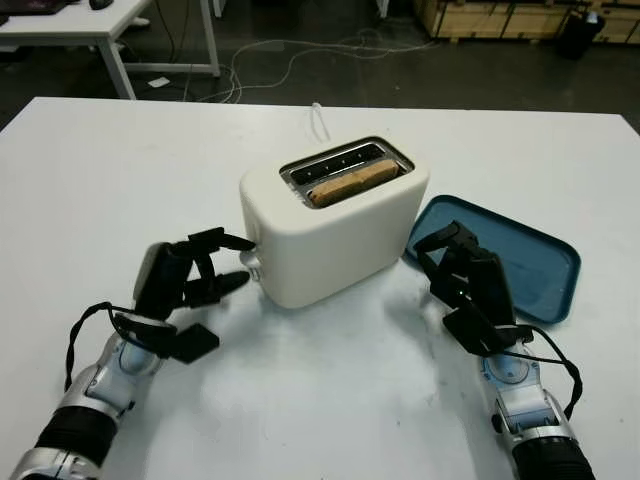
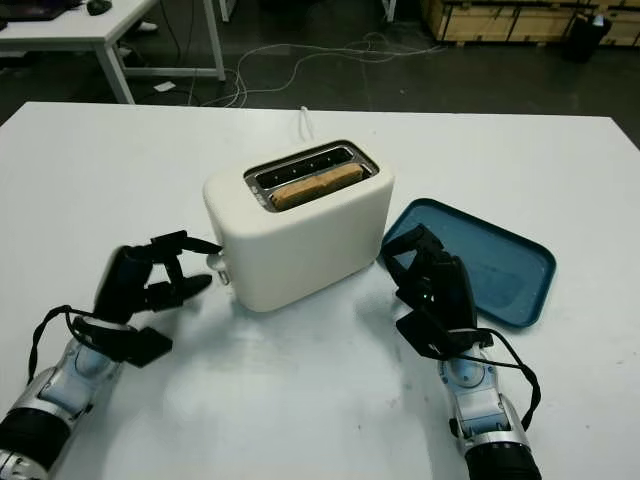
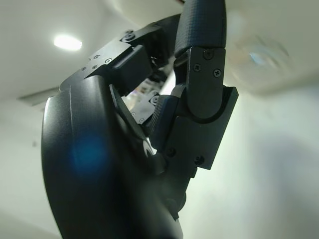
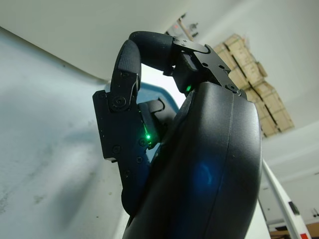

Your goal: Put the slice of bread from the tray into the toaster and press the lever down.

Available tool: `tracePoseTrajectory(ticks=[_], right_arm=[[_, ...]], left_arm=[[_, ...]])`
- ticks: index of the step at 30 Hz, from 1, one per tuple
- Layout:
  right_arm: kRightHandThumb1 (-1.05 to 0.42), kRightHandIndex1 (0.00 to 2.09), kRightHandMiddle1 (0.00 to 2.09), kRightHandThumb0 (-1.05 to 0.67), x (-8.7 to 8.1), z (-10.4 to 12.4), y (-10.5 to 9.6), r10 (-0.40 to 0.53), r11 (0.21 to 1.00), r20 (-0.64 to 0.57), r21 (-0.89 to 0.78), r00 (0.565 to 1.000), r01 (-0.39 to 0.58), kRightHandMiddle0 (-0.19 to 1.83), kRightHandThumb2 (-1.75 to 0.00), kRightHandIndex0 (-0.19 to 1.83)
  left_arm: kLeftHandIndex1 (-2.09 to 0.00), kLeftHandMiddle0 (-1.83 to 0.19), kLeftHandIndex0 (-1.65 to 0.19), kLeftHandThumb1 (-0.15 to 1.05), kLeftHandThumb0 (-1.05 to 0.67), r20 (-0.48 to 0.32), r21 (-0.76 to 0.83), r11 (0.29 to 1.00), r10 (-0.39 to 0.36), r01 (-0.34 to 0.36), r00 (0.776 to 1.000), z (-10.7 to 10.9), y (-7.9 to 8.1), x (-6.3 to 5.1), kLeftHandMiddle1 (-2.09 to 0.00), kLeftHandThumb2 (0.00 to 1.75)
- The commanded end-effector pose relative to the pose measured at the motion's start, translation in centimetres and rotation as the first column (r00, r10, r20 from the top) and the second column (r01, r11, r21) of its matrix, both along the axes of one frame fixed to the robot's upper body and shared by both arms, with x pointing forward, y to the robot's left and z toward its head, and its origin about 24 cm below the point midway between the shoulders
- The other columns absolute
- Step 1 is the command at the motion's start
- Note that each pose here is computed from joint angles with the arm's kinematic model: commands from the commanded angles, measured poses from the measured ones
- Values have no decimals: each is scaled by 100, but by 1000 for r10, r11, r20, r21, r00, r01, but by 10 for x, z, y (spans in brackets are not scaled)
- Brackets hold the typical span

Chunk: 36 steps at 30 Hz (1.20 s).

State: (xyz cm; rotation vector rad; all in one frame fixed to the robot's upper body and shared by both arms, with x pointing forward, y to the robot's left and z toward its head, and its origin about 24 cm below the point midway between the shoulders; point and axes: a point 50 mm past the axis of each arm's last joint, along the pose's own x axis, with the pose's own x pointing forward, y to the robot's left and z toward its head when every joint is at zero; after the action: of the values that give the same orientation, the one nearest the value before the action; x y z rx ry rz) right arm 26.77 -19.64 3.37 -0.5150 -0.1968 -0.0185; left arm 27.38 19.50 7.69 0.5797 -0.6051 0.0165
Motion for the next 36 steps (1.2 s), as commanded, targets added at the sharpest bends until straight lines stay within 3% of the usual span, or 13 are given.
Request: tracePoseTrajectory(ticks=[1, 4, 8, 12, 20, 29, 31, 36], right_arm=[[-92, 175, 175, -46, 3, 5, 1, 1, 1000, 41, 17, 999, -1, 54, -47, 87], [-92, 175, 175, -46, 3, 5, 2, -10, 999, 43, 53, 999, 8, 53, -47, 85], [-92, 175, 175, -50, 5, 9, 1, -43, 991, 34, 128, 999, 38, 53, -45, 84], [-92, 175, 175, -51, 8, 16, -4, -68, 982, 51, 180, 996, 58, 54, -44, 83], [-92, 175, 166, -46, 15, 26, -12, -117, 928, 71, 363, 991, 83, 61, -40, 88], [-92, 175, 158, -42, 22, 39, -9, -126, 897, 86, 436, 988, 76, 65, -38, 93], [-92, 175, 147, -42, 23, 41, -7, -120, 899, 81, 431, 989, 74, 67, -37, 93], [-92, 175, 165, -40, 23, 44, -1, -101, 909, 63, 412, 993, 66, 64, -37, 93]], left_arm=[[-87, -95, -91, 92, -94, 45, -111, 992, 67, -61, 997, 13, 4, 4, -174, 43], [-121, -92, -76, 92, -95, 42, -223, 967, 137, -124, 990, 22, 10, 9, -174, 38], [-140, -92, -68, 92, -94, 2, -266, 944, 201, -193, 980, 25, 15, 15, -174, 32], [-149, -89, -72, 92, -95, -58, -319, 923, 207, -215, 977, 18, 12, 17, -174, 27], [-158, -119, -94, 92, -97, -98, -362, 889, 262, -279, 960, 5, 3, 15, -168, 31], [-174, -133, -111, 92, -94, -191, -372, 889, 209, -267, 959, -11, -8, 19, -175, 36], [-174, -133, -112, 92, -94, -196, -362, 894, 202, -262, 960, -12, -10, 19, -175, 37], [-175, -136, -115, 92, -95, -212, -366, 895, 186, -255, 959, -14, -12, 19, -175, 38]])
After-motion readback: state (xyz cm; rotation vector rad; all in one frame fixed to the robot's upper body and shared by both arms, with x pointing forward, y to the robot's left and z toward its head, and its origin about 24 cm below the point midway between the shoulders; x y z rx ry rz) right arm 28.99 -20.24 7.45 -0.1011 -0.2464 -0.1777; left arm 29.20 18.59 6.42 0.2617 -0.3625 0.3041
